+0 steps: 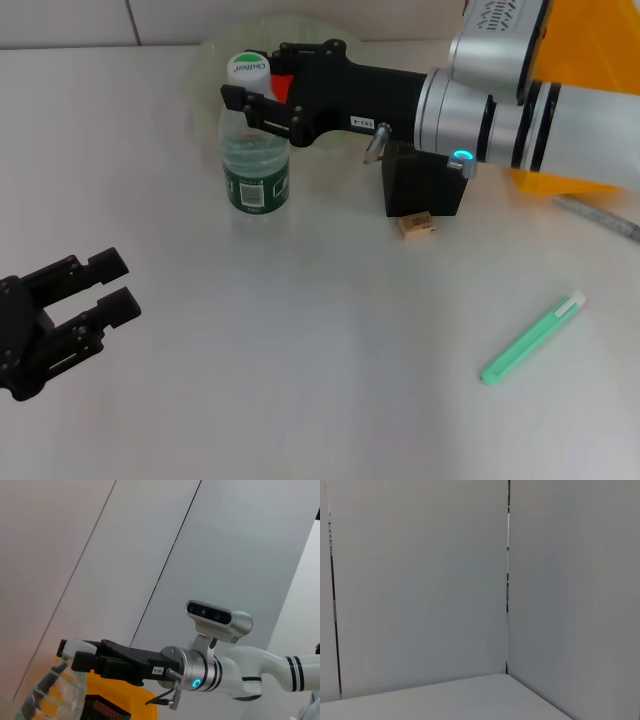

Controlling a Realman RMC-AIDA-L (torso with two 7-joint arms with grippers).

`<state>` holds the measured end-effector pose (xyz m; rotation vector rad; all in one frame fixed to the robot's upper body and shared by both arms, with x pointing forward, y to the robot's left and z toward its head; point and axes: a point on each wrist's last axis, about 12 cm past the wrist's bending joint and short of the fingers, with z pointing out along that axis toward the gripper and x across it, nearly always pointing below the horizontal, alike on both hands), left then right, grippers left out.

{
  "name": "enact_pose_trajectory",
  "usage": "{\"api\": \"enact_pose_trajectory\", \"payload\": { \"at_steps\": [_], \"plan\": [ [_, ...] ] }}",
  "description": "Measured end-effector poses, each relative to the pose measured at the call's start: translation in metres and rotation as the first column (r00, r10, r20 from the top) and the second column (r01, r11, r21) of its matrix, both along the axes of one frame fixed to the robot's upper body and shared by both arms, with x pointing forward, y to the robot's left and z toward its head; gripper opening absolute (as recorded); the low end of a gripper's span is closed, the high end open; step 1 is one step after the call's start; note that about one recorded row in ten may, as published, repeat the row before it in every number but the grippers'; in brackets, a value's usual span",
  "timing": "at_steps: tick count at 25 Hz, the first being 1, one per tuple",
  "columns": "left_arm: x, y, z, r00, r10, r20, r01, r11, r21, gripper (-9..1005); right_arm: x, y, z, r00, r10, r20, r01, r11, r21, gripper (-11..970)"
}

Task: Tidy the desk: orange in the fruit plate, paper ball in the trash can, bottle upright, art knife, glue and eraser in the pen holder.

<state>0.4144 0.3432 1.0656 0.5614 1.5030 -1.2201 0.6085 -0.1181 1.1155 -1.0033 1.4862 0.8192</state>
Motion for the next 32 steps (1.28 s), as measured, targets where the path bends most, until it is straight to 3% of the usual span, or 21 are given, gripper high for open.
{"api": "enact_pose_trajectory", "payload": {
  "at_steps": [6, 17, 20, 27, 32],
  "plan": [
    [0.001, 0.000, 0.001, 1.000, -0.003, 0.002, 0.003, 1.000, 0.001, 537, 0.001, 0.003, -0.002, 1.000, 0.001, -0.018, -0.002, 1.000, -0.014, 436],
    [0.001, 0.000, 0.000, 1.000, -0.002, 0.000, 0.002, 1.000, 0.002, 536, -0.002, 0.002, -0.001, 1.000, 0.009, -0.027, -0.009, 1.000, 0.004, 636],
    [0.001, 0.000, 0.000, 1.000, -0.004, 0.001, 0.004, 1.000, 0.002, 536, -0.005, -0.003, 0.003, 0.999, 0.015, -0.030, -0.013, 0.999, 0.052, 636],
    [0.003, -0.003, 0.001, 1.000, -0.026, 0.005, 0.026, 1.000, 0.006, 536, -0.017, -0.053, 0.024, 0.999, 0.018, -0.041, -0.007, 0.964, 0.267, 635],
    [0.015, -0.014, 0.003, 0.992, -0.124, -0.026, 0.125, 0.992, 0.025, 536, -0.038, -0.107, 0.027, 0.993, 0.074, -0.087, -0.046, 0.955, 0.291, 635]
  ]
}}
